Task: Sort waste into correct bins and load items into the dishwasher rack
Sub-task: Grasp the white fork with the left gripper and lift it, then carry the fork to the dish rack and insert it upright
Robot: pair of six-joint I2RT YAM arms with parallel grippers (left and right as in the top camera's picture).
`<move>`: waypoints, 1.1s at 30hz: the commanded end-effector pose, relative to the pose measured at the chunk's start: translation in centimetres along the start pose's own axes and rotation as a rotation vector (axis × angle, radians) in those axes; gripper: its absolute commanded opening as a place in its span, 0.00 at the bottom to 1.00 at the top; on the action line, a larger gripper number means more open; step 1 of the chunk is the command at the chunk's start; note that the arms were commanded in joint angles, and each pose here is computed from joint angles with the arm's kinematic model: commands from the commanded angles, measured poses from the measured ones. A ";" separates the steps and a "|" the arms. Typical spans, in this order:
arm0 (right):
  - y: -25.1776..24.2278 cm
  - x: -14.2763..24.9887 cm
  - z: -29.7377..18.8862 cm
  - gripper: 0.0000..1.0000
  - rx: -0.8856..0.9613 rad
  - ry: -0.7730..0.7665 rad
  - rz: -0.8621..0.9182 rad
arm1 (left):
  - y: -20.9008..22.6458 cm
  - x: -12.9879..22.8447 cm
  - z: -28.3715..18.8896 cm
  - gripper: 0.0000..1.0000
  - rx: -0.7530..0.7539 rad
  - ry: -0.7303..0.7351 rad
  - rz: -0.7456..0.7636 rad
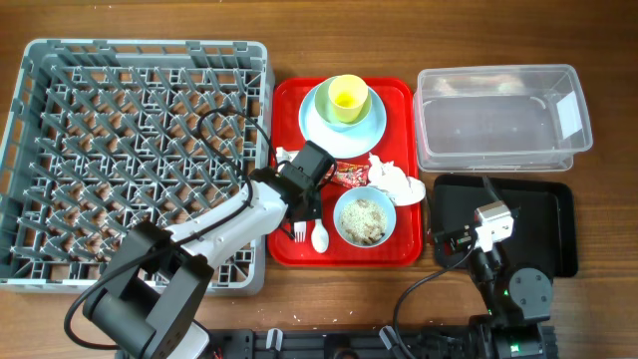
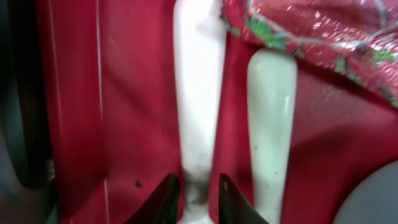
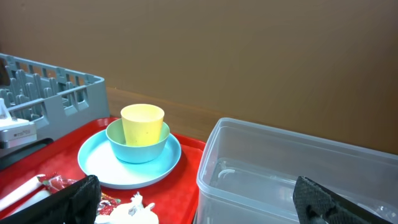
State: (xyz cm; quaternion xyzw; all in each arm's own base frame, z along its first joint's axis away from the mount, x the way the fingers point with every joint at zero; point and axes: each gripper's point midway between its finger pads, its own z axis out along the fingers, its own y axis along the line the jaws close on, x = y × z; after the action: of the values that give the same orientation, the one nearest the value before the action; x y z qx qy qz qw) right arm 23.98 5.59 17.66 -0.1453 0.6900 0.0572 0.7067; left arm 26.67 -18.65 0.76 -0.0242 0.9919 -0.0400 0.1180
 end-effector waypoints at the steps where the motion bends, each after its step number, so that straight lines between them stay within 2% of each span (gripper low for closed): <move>1: 0.1 -0.2 0.0 1.00 -0.006 -0.010 -0.006 | 0.6 0.3 0.5 0.21 -0.028 0.001 0.023; 10: 0.1 -0.2 0.0 1.00 -0.006 -0.011 -0.007 | 0.6 0.5 1.6 0.18 -0.037 0.012 0.024; 16: 0.1 -0.2 0.0 1.00 -0.006 -0.011 -0.007 | 0.8 0.8 2.2 0.04 -0.049 0.026 0.026; 20: 0.1 -0.2 0.0 1.00 -0.006 -0.010 -0.007 | 0.7 -0.5 1.2 0.04 -0.049 -0.026 0.022; 22: 0.1 -0.2 0.0 1.00 -0.006 -0.010 -0.007 | 1.5 -4.9 -3.2 0.04 -0.123 -0.230 0.000; 23: 0.1 -0.2 0.0 1.00 -0.006 -0.010 -0.006 | 1.3 -6.3 -5.7 0.04 -0.106 -0.298 -0.016; 25: 0.1 -0.2 0.0 1.00 -0.006 -0.010 -0.007 | 0.7 -7.4 -8.8 0.04 -0.053 -0.362 -0.028; 29: 0.1 -0.2 0.0 1.00 -0.006 -0.010 -0.006 | 0.2 -9.1 -16.0 0.04 0.043 -0.531 0.071; 33: 0.1 -0.2 0.0 1.00 -0.006 -0.010 -0.006 | 2.1 -9.9 -20.0 0.04 0.020 -0.638 0.172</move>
State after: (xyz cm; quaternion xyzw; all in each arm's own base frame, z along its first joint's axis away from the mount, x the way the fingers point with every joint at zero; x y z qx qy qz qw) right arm 23.98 5.59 17.66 -0.1453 0.6900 0.0572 0.7067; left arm 31.01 -16.61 20.06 0.0023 0.9173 -0.0745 0.3912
